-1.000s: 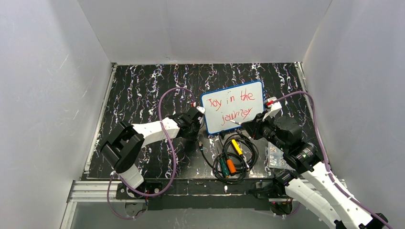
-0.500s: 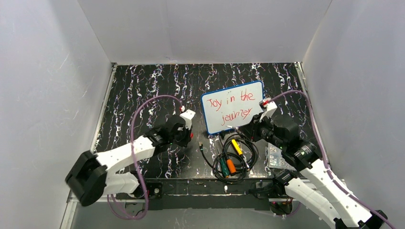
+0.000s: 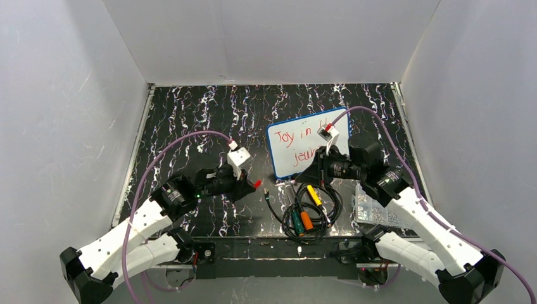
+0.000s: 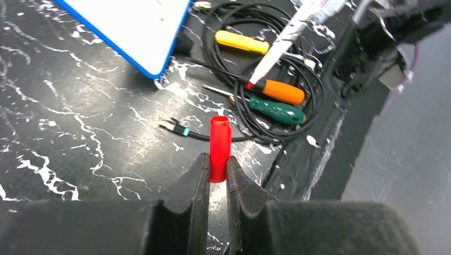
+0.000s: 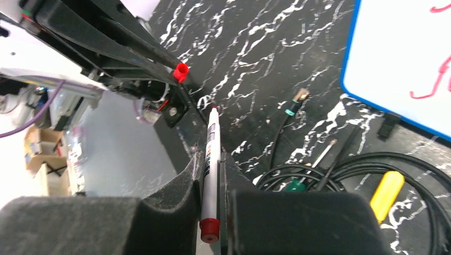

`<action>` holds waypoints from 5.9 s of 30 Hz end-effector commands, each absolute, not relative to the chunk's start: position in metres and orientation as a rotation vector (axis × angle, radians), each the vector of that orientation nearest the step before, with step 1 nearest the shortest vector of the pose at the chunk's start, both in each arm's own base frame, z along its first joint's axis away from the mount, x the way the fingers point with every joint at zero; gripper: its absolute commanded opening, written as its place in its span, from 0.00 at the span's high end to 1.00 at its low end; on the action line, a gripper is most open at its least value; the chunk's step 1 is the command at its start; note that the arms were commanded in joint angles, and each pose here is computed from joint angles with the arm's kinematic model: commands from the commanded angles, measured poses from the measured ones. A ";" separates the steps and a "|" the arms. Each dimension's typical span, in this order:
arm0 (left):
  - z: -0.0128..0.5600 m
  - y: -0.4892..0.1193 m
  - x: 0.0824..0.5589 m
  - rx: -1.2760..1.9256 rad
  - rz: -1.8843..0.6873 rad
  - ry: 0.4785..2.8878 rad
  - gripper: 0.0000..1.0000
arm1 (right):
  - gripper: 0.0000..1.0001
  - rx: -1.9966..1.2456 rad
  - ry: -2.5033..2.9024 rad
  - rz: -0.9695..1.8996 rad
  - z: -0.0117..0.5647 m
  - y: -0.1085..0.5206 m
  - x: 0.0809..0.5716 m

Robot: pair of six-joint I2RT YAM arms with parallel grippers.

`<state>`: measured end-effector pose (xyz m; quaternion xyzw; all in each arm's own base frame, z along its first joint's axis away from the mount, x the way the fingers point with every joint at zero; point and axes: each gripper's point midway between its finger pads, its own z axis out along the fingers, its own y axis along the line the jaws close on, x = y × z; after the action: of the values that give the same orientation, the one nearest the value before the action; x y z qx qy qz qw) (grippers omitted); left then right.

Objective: Write a sentence on the whiteboard
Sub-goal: Close the whiteboard marker at the center of the board, then place the whiteboard marker at the center of the board.

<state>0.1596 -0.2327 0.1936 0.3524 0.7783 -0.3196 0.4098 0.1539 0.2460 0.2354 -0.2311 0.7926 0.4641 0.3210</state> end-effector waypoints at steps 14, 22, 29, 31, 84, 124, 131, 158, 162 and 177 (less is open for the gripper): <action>0.195 -0.241 0.101 1.240 -1.057 1.862 1.00 | 0.99 -0.709 2.051 1.480 0.275 0.264 0.130; 0.197 -0.246 0.094 1.265 -1.116 1.854 1.00 | 0.99 -0.713 2.046 1.507 0.276 0.266 0.129; 0.197 -0.249 0.095 1.269 -1.125 1.855 1.00 | 0.99 -0.714 2.046 1.517 0.276 0.267 0.128; 0.197 -0.249 0.096 1.269 -1.126 1.856 1.00 | 0.99 -0.717 2.047 1.519 0.275 0.267 0.128; 0.208 -0.258 0.100 1.275 -1.151 1.799 1.00 | 0.99 -0.775 2.131 1.569 0.250 0.272 0.116; 0.263 -0.300 0.125 1.216 -1.206 1.587 1.00 | 0.99 -0.821 2.109 1.693 0.241 0.279 0.101; 0.275 -0.309 0.131 1.216 -1.213 1.545 1.00 | 0.99 -0.828 2.115 1.699 0.238 0.279 0.098; 0.227 -0.138 0.258 0.293 -0.468 2.013 0.02 | 0.99 -0.452 1.899 0.929 0.213 0.285 0.201; 0.223 -0.077 0.278 0.019 -0.238 2.053 0.02 | 0.99 -0.457 1.862 0.735 0.205 0.303 0.213; 0.226 -0.039 0.275 -0.094 -0.060 1.982 0.02 | 0.99 -0.560 1.883 0.419 0.124 0.401 0.251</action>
<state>0.2734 -0.0478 0.2269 -0.0265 0.8357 -0.0448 0.5466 0.2219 0.3769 0.1100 -0.2663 0.8071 0.1972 0.4886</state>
